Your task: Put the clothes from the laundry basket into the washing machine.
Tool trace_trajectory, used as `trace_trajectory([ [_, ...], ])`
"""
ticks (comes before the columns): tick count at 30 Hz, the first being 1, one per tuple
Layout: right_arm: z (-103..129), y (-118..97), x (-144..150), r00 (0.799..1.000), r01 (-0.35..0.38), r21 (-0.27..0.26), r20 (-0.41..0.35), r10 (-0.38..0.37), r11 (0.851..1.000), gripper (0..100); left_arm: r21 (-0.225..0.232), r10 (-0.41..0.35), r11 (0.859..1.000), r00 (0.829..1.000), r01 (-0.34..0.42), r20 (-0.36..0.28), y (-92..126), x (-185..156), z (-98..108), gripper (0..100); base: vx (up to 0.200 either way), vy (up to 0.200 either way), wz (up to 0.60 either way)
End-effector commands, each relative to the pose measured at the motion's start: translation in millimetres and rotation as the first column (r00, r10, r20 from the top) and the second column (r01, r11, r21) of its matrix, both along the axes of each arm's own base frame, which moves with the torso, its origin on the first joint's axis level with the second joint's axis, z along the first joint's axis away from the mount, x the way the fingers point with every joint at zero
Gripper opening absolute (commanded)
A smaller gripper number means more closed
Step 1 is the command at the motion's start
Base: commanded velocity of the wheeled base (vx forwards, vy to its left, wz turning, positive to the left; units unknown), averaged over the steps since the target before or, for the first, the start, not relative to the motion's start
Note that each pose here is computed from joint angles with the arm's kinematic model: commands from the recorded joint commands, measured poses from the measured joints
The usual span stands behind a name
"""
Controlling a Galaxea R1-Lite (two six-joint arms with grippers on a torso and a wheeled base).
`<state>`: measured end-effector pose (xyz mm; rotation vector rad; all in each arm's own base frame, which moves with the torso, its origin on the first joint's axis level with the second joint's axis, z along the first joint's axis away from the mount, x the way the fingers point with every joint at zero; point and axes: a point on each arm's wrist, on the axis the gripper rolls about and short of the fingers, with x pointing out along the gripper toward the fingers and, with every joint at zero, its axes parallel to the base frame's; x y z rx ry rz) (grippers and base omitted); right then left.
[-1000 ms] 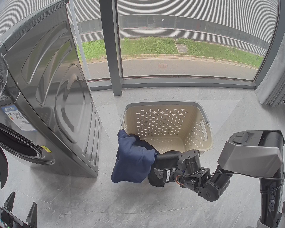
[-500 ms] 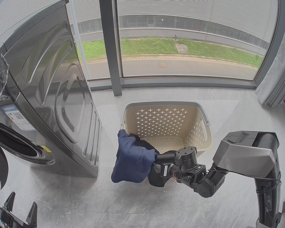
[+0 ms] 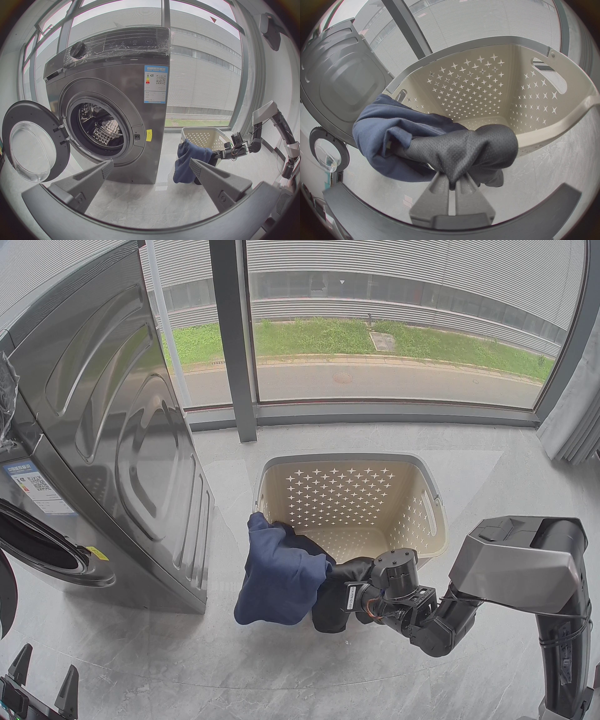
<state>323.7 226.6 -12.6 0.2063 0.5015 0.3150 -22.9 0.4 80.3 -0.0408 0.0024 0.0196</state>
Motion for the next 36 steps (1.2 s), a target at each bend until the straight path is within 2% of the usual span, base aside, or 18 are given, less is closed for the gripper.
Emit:
trace_trajectory([
  [1, 13, -5, -9, 1.0, -0.002, 0.009, 0.016, 0.002, 1.0, 0, -0.001, 0.0, 1.0, 1.0, 0.0, 0.0, 0, 0, -4, 100, 0.0, 0.0, 0.0],
  [3, 18, -7, -13, 1.0, -0.005, 0.014, 0.024, 0.004, 1.0, 0, -0.001, 0.0, 1.0, 1.0, 0.0, 0.0, 0, 0, -4, 100, 0.0, 0.0, 0.0],
  [6, 44, -16, -28, 0.999, -0.01, 0.03, 0.053, 0.008, 0.999, 0, -0.001, 0.0, 1.0, 1.0, 0.0, 0.0, 0, 0, -4, 100, 0.0, 0.0, 0.0],
  [7, 46, -17, -29, 0.998, -0.01, 0.032, 0.055, 0.008, 0.999, 0, -0.001, 0.0, 1.0, 1.0, 0.0, 0.0, 0, 0, -4, 100, 0.0, 0.0, 0.0],
  [8, 60, -21, -35, 0.997, -0.013, 0.046, 0.077, 0.009, 0.999, 0, 0.001, 0.0, 1.0, 1.0, 0.0, 0.0, 0, 0, -4, 100, 0.0, 0.0, 0.0],
  [12, 83, -28, -44, 0.993, -0.015, 0.073, 0.12, 0.006, 0.997, 0, -0.001, 0.0, 1.0, 1.0, 0.0, 0.001, 0, 0, -4, 100, 0.0, 0.0, 0.0],
  [20, 108, -35, -55, 0.986, -0.022, 0.109, 0.169, 0.004, 0.994, 0, -0.001, 0.0, 1.0, 1.0, 0.0, 0.0, 0, 0, -4, 100, 0.0, 0.0, 0.0],
  [28, 155, -46, -82, 0.959, -0.065, 0.175, 0.282, 0.013, 0.982, 0, -0.001, 0.0, 1.0, 1.0, 0.0, 0.0, 0, 0, -4, 100, 0.0, 0.0, 0.0],
  [30, 162, -49, -87, 0.954, -0.072, 0.172, 0.301, 0.017, 0.983, 0, -0.001, 0.0, 1.0, 1.0, 0.0, 0.0, 0, 0, -4, 100, 0.0, 0.0, 0.0],
  [31, 171, -55, -98, 0.941, -0.096, 0.155, 0.335, 0.039, 0.983, 0, -0.001, 0.0, 1.0, 1.0, 0.0, 0.0, 0, 0, -4, 100, 0.0, 0.0, 0.0],
  [33, 174, -58, -103, 0.937, -0.105, 0.145, 0.347, 0.048, 0.984, 0, -0.001, 0.0, 1.0, 1.0, 0.0, 0.0, 0, 0, -4, 100, 0.0, 0.0, 0.0],
  [36, 182, -67, -119, 0.916, -0.139, 0.099, 0.392, 0.089, 0.985, 0, -0.001, 0.0, 1.0, 1.0, 0.0, 0.0, 0, 0, -4, 100, 0.0, 0.0, 0.0],
])
